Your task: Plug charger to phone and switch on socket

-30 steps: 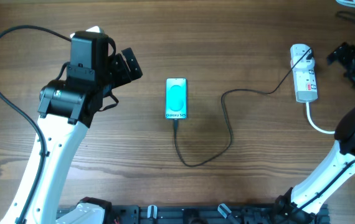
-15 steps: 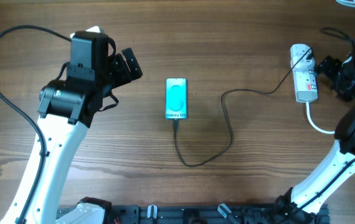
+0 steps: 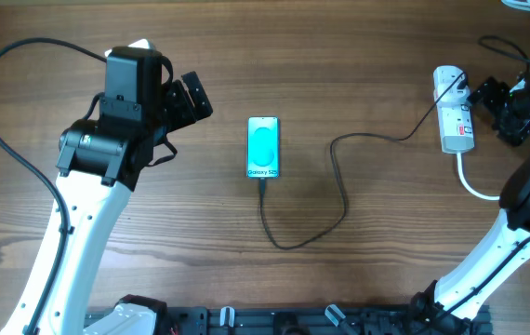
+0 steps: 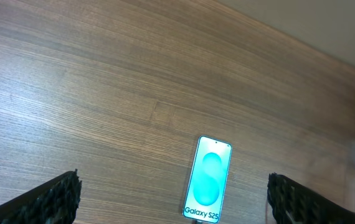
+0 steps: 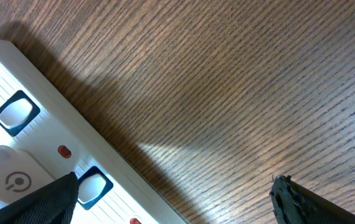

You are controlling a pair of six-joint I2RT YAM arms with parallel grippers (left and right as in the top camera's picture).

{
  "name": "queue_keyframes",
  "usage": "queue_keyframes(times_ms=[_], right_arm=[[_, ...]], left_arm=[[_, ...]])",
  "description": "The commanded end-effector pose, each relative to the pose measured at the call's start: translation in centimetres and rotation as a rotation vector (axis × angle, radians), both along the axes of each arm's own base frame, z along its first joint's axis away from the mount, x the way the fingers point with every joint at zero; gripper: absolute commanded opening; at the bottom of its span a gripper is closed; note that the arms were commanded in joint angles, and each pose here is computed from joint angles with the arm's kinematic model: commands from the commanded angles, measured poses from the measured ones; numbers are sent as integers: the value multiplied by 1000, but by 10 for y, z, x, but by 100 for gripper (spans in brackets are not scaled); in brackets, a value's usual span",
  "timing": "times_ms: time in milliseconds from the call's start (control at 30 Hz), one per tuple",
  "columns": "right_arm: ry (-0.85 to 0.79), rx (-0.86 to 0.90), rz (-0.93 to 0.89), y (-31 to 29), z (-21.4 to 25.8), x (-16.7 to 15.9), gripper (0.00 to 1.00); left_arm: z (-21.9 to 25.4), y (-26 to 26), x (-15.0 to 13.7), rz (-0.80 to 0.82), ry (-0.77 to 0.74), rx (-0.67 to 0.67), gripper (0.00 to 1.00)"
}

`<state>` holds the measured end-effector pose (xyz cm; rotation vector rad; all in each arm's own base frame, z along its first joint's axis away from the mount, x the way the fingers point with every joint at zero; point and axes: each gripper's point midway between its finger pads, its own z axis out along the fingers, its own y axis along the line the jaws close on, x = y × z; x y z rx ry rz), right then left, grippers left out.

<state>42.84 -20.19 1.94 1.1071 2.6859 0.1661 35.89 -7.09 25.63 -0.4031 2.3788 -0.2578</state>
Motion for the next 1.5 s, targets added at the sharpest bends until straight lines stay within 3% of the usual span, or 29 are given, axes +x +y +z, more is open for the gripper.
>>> queue_keyframes(times_ms=[0,1167,1467], right_arm=[[9,14,12,0,-6,-3,100],[70,53,82,40,-15,-7,100],[38,56,-71,25,42,-27,100]], left_arm=[[-2,2,0,16,1,4,100],[-2,2,0,16,1,4,100],[-2,2,0,16,1,4,100]])
